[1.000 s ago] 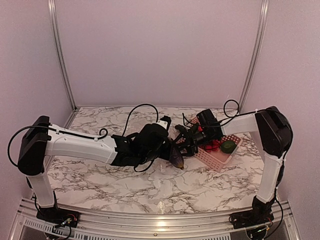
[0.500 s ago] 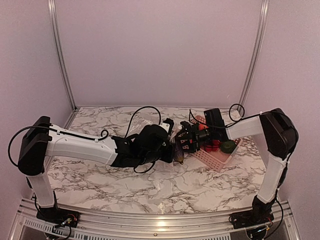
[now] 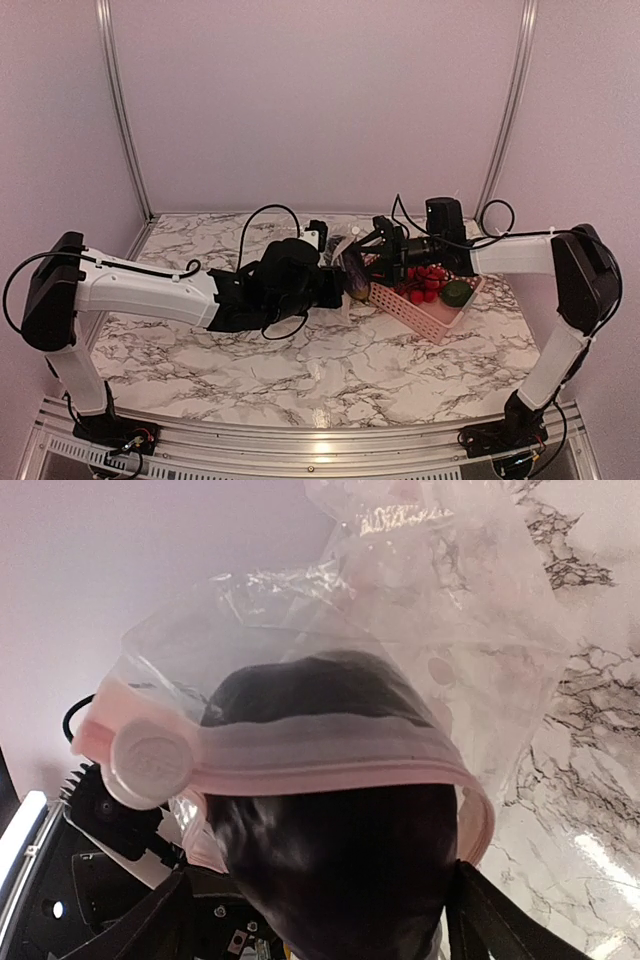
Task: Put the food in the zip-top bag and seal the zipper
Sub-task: Place the fake vegetable in the zipper food storage bag, then adjust the zipper food storage bag at the center of the board.
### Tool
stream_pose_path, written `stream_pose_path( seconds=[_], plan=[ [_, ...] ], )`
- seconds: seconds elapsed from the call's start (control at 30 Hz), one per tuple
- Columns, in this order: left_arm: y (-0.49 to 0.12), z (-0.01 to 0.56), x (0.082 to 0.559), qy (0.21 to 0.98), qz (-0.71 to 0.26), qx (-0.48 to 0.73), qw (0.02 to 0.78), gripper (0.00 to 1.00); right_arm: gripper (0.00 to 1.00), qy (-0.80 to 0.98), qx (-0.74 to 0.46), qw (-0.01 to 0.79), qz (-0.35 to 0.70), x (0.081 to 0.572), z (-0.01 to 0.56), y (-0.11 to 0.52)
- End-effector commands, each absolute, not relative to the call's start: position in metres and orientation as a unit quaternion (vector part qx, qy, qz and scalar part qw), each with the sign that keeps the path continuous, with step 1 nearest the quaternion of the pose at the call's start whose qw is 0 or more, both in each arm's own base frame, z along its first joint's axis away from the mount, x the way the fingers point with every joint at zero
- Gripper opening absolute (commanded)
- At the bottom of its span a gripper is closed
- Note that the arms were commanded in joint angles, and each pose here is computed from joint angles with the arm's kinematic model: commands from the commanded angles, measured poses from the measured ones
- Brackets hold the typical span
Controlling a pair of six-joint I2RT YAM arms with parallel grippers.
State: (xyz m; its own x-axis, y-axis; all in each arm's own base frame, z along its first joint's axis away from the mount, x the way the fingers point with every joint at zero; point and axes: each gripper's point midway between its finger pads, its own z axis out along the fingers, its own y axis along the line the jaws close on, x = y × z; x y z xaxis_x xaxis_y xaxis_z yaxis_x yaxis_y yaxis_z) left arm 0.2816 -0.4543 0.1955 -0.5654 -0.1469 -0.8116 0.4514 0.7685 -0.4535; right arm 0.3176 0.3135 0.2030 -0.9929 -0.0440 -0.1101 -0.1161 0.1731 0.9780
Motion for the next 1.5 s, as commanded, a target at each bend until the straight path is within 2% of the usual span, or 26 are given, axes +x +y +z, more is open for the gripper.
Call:
stream_pose_path(
  seconds=[0.0,0.3,0.47,0.8,1.17,1.27,1.47],
  plan=[
    [-0.440,0.172,0.295,0.836,-0.347,0.049,0.423,0.00,0.88,0.745,-0.105,0.032,0.658,0.300,0.232,0.322],
    [-0.433,0.174,0.309,0.824,-0.408,0.005,0.394,0.00,0.91,0.747,-0.120,0.050,0.652,0.299,0.234,0.322],
    [-0.430,0.179,0.313,0.817,-0.432,-0.006,0.381,0.00,0.84,0.769,-0.137,0.076,0.620,0.309,0.220,0.323],
    [-0.402,0.189,0.324,0.796,-0.478,-0.053,0.367,0.00,0.64,0.824,-0.182,0.199,0.499,0.334,0.203,0.307],
    [-0.390,0.183,0.324,0.784,-0.504,-0.074,0.355,0.00,0.52,0.844,-0.219,0.187,0.452,0.334,0.166,0.325],
    [-0.387,0.184,0.324,0.778,-0.516,-0.082,0.350,0.00,0.44,0.848,-0.224,0.179,0.445,0.338,0.153,0.328],
    [-0.380,0.188,0.328,0.772,-0.520,-0.092,0.354,0.00,0.42,0.860,-0.223,0.196,0.414,0.335,0.147,0.310]
  ],
)
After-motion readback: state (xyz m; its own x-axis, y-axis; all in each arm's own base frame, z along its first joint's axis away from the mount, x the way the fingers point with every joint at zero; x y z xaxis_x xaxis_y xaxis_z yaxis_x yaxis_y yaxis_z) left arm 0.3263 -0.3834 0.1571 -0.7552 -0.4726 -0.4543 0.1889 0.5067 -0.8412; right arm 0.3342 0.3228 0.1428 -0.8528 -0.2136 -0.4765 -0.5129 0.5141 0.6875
